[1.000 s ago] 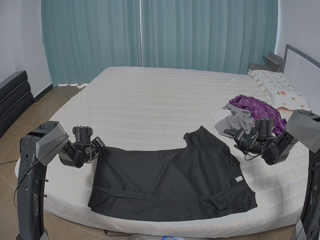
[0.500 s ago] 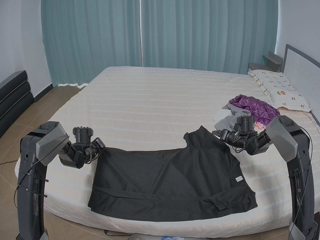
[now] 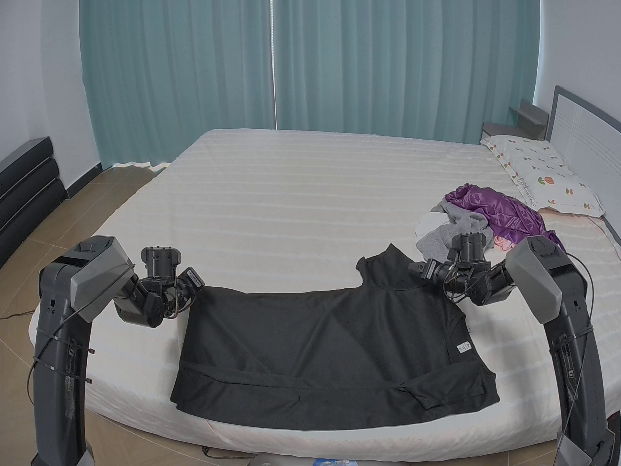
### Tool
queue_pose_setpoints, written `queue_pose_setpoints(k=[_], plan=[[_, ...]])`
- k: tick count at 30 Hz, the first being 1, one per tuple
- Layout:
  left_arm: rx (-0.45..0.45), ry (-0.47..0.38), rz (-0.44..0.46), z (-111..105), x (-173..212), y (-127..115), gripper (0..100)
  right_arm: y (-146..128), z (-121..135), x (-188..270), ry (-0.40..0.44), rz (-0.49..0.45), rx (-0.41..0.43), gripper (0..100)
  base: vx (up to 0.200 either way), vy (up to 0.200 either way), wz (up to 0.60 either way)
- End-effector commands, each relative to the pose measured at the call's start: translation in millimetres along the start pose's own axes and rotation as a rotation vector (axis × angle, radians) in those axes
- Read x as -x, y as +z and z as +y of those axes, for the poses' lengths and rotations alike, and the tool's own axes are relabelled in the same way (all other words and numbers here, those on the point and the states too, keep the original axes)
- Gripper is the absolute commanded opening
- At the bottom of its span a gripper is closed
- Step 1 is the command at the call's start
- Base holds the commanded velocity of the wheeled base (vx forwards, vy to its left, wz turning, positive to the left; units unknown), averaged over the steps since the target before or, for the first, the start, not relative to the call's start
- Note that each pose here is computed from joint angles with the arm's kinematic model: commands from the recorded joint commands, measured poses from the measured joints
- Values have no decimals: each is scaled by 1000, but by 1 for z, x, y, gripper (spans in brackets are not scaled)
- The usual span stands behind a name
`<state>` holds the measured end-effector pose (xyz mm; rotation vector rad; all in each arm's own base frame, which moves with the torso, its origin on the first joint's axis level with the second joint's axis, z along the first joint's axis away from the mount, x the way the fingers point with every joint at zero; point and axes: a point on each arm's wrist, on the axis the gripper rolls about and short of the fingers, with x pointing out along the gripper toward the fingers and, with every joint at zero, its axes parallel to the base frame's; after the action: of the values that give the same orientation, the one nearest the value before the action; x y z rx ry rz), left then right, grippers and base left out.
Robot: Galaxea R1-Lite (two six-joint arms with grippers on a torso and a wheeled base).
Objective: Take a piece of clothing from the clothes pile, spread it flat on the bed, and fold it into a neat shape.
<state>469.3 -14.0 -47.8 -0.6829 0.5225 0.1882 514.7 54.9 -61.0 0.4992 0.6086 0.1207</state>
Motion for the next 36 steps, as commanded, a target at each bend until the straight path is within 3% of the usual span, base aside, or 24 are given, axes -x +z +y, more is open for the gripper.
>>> queue_pose_setpoints(k=[1, 7, 22, 35, 36], plan=[[-1, -1, -3, 0, 0, 0, 0, -6, -5, -3, -9, 13, -5, 0, 0, 0, 0], [-5, -7, -12, -1, -2, 2, 0, 2, -7, 0, -15, -11, -10, 0, 0, 0, 0], [-5, -26, -93, -9, -20, 12, 0, 33, -22, 12, -64, -170, -141, 0, 0, 0, 0], [-2, -49, -73, -15, -25, 12, 0, 23, -25, 8, -88, -166, -145, 0, 0, 0, 0], [1, -61, -61, -18, -25, 12, 100, 22, -26, 8, -91, -162, -145, 0, 0, 0, 0]])
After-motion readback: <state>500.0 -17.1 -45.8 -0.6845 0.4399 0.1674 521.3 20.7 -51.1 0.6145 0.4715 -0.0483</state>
